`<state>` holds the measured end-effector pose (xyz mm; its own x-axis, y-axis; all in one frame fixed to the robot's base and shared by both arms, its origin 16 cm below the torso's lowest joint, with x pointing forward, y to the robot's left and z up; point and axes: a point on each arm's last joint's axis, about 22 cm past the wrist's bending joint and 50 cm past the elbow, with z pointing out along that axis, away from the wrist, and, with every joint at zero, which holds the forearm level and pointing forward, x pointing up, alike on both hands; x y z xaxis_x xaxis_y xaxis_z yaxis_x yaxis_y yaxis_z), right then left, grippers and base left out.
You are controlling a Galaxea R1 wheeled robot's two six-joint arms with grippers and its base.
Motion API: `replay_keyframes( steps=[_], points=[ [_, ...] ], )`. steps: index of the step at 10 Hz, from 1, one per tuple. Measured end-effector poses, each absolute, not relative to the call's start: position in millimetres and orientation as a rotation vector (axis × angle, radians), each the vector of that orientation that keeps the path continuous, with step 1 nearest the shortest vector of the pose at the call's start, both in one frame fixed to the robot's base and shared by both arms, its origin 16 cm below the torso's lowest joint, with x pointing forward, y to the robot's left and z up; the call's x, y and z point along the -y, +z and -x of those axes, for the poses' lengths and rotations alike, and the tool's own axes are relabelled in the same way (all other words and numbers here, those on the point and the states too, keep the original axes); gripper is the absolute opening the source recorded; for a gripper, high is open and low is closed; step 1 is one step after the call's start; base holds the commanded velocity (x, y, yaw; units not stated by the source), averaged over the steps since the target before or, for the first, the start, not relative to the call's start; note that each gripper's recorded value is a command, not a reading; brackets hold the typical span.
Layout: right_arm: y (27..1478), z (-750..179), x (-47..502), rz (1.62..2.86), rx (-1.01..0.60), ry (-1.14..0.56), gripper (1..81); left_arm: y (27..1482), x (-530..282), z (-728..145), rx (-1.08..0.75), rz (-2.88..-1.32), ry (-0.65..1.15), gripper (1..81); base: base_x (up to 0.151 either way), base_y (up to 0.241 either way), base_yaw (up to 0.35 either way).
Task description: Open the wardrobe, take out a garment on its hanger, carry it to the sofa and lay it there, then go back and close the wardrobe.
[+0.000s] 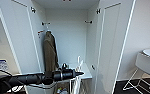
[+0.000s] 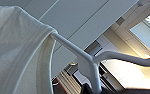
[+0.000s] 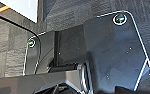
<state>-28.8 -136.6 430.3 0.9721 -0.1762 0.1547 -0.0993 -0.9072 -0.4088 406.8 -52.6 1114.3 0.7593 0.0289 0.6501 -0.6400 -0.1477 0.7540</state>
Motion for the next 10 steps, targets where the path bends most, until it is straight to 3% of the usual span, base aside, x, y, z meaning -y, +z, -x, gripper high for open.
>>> replay_keyframes(
  steps=[10],
  points=[
    [431.0, 28.5, 140.1, 2.708, -0.203, -0.284, 81.1, 1107.0, 59.1, -394.6, 0.489, -1.610, 0.590, 1.0, 0.000, 0.000, 0.000]
  ],
)
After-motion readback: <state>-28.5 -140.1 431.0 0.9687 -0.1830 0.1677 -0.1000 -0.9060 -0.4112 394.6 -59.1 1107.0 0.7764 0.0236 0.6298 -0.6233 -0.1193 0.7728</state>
